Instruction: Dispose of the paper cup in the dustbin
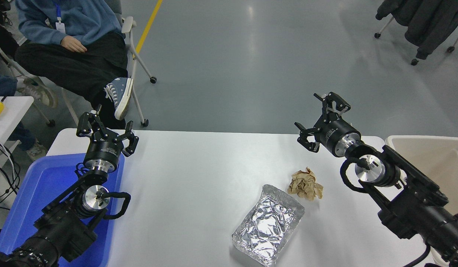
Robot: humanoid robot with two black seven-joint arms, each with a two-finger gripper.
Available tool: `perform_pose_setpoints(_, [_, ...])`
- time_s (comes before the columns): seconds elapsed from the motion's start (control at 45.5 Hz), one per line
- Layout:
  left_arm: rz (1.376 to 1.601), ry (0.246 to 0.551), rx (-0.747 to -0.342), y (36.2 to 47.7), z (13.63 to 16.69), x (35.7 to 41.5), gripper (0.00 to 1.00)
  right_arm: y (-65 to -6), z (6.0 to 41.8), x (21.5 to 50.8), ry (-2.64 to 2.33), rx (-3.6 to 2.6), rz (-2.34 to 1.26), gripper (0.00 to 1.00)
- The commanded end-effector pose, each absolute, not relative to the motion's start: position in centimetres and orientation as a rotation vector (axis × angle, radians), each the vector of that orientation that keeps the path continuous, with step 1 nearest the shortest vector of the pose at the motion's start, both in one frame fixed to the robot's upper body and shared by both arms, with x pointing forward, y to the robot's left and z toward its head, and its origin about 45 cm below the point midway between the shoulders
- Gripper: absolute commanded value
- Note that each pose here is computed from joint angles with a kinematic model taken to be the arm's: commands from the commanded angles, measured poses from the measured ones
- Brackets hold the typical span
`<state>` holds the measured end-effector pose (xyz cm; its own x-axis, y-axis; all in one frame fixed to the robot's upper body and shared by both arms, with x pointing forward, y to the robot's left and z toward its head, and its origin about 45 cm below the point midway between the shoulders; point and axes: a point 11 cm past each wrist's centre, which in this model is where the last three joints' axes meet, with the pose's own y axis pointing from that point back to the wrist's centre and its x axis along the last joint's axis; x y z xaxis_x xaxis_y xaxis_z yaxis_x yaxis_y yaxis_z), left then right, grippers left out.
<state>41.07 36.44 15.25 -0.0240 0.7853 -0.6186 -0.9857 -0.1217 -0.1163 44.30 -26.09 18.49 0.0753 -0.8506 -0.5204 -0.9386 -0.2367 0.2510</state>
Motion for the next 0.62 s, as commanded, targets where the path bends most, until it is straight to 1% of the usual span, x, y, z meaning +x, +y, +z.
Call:
perform_pose_setpoints(0.0, [1.583,0.402,-0.648,36.45,15.28,41.08,1.0,-27.79,16.05,44.15,1.876,-2.144,0.916,0.99])
perform_pose_setpoints(0.022, [1.583,0.404,-0.645,36.45,15.21,41.03,1.0,-27.88,15.93,44.14,1.876,-2.142,0.915,0.99])
perform_pose_setpoints(0.044, [1.582,0.404,-0.646,36.44,15.27,41.08,1.0,-28.06,15.79,44.12,1.878,-2.14,0.913,0.99])
perform_pose_setpoints(0.22, [1.582,0.404,-0.646,36.44,15.27,41.08,1.0,-28.07,15.44,43.93,1.848,-2.139,0.891,0.99])
perform_pose_setpoints(0.242, [1.583,0.405,-0.645,36.45,15.21,41.03,1.0,-28.01,15.44,43.93,1.846,-2.139,0.891,0.99])
perform_pose_setpoints(0.286, [1.583,0.402,-0.648,36.45,15.28,41.08,1.0,-27.98,15.41,43.9,1.846,-2.135,0.887,0.99])
perform_pose_setpoints(0.308, [1.584,0.403,-0.647,36.46,15.22,41.03,1.0,-27.83,15.41,43.91,1.841,-2.134,0.886,0.99])
perform_pose_setpoints(0.352, [1.583,0.405,-0.645,36.45,15.21,41.03,1.0,-27.8,15.39,43.89,1.841,-2.136,0.884,0.99])
perform_pose_setpoints(0.374, [1.583,0.405,-0.645,36.45,15.21,41.03,1.0,-27.84,15.42,43.91,1.843,-2.132,0.879,0.99])
perform_pose_setpoints(0.396, [1.583,0.402,-0.647,36.45,15.28,41.08,1.0,-27.75,15.43,43.91,1.839,-2.132,0.878,0.99])
perform_pose_setpoints(0.44, [1.583,0.405,-0.645,36.45,15.21,41.03,1.0,-27.78,15.47,43.92,1.84,-2.13,0.873,0.99])
perform_pose_setpoints(0.484, [1.583,0.405,-0.645,36.45,15.21,41.03,1.0,-27.77,15.47,43.92,1.84,-2.13,0.87,0.99])
perform_pose_setpoints(0.505, [1.582,0.404,-0.646,36.44,15.27,41.08,1.0,-27.77,15.45,43.91,1.842,-2.129,0.869,0.99])
perform_pose_setpoints(0.527, [1.582,0.404,-0.646,36.44,15.27,41.08,1.0,-27.75,15.46,43.91,1.84,-2.13,0.866,0.99])
perform_pose_setpoints(0.549, [1.583,0.405,-0.645,36.45,15.21,41.03,1.0,-27.73,15.45,43.9,1.84,-2.131,0.864,0.99])
perform_pose_setpoints(0.571, [1.583,0.405,-0.645,36.45,15.21,41.03,1.0,-27.71,15.44,43.89,1.84,-2.132,0.863,0.99])
perform_pose_setpoints(0.593, [1.583,0.402,-0.647,36.45,15.28,41.08,1.0,-27.69,15.43,43.88,1.841,-2.134,0.861,0.99])
